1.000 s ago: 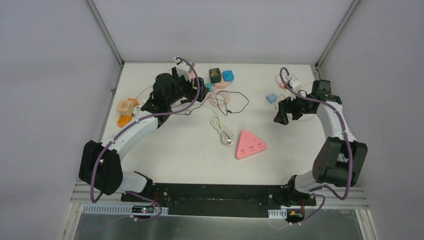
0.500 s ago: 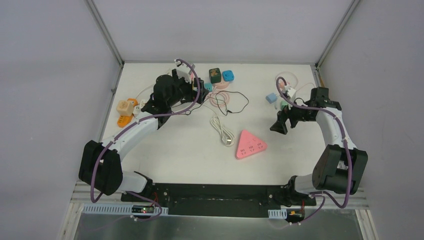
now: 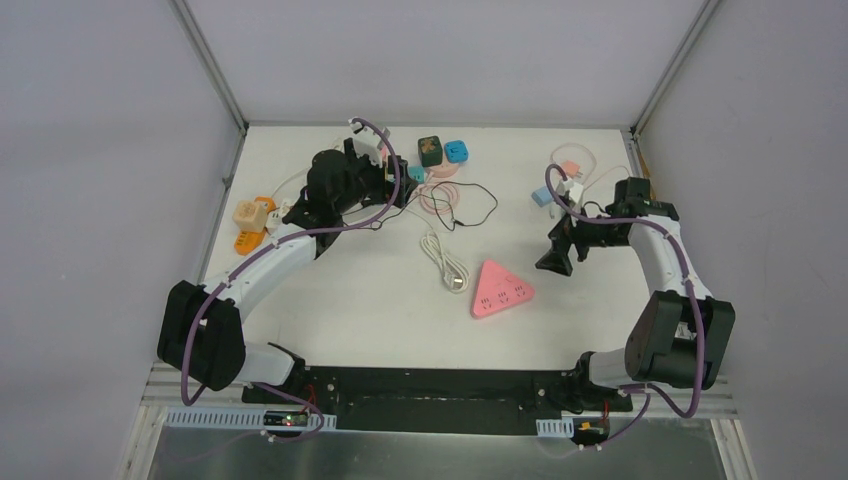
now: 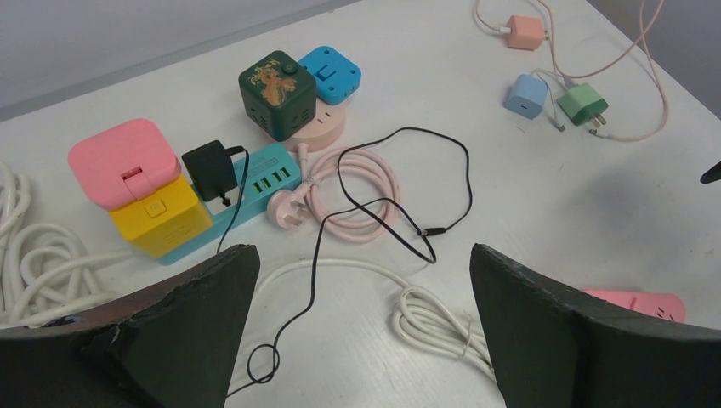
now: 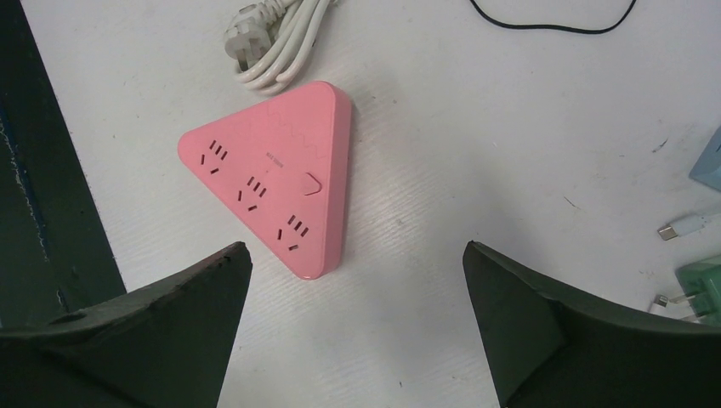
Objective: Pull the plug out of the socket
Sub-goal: Pick up the socket from the center of the board.
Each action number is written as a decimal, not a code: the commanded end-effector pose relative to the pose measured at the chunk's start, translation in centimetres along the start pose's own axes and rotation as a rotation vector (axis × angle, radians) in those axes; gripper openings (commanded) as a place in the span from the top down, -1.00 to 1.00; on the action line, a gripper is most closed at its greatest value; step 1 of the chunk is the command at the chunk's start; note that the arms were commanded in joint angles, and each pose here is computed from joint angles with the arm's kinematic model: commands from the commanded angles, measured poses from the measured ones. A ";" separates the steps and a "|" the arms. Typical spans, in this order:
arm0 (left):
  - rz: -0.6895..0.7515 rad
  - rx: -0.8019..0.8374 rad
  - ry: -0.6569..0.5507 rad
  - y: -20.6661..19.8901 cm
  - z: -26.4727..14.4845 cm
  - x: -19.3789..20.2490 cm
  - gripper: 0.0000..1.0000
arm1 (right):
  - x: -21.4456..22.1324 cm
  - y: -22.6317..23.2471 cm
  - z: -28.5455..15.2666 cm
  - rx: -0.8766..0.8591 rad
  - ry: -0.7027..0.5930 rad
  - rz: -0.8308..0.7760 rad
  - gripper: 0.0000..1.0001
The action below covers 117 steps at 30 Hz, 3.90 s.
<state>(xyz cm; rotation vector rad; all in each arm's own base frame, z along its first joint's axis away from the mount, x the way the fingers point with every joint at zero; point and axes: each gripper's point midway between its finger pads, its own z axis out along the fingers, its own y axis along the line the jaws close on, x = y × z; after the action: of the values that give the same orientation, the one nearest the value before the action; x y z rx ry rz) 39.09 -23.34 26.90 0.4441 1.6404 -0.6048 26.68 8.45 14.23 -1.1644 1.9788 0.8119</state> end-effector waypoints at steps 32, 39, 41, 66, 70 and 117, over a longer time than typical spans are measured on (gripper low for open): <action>-0.010 0.008 -0.063 0.3 0.6 -1.7 -0.98 | 0.3 5.3 5.7 -0.206 0.158 -0.347 -0.99; -0.016 0.021 -0.067 0.1 0.6 -1.8 -0.98 | 0.8 3.4 8.0 -0.118 0.224 -0.288 -0.99; -0.016 0.021 -0.064 0.1 0.7 -1.6 -0.98 | 0.7 2.5 8.9 -0.091 0.225 -0.192 -0.99; 0.003 0.013 -0.057 0.5 0.2 -1.3 -0.98 | 4.8 2.7 11.3 -0.266 0.356 0.269 -0.75; 0.005 0.013 -0.058 0.5 0.1 -1.4 -0.98 | 4.8 3.3 11.4 -0.324 0.358 0.285 -0.63; 0.017 -0.002 -0.073 0.7 -0.6 -1.7 -0.98 | 0.9 1.0 3.9 -0.266 0.134 0.240 1.00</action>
<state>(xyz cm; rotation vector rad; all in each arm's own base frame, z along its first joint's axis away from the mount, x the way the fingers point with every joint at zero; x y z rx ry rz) 39.48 -22.75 26.51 0.4242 1.6393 -0.6063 25.60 12.05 8.64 -1.1576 2.3010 1.2285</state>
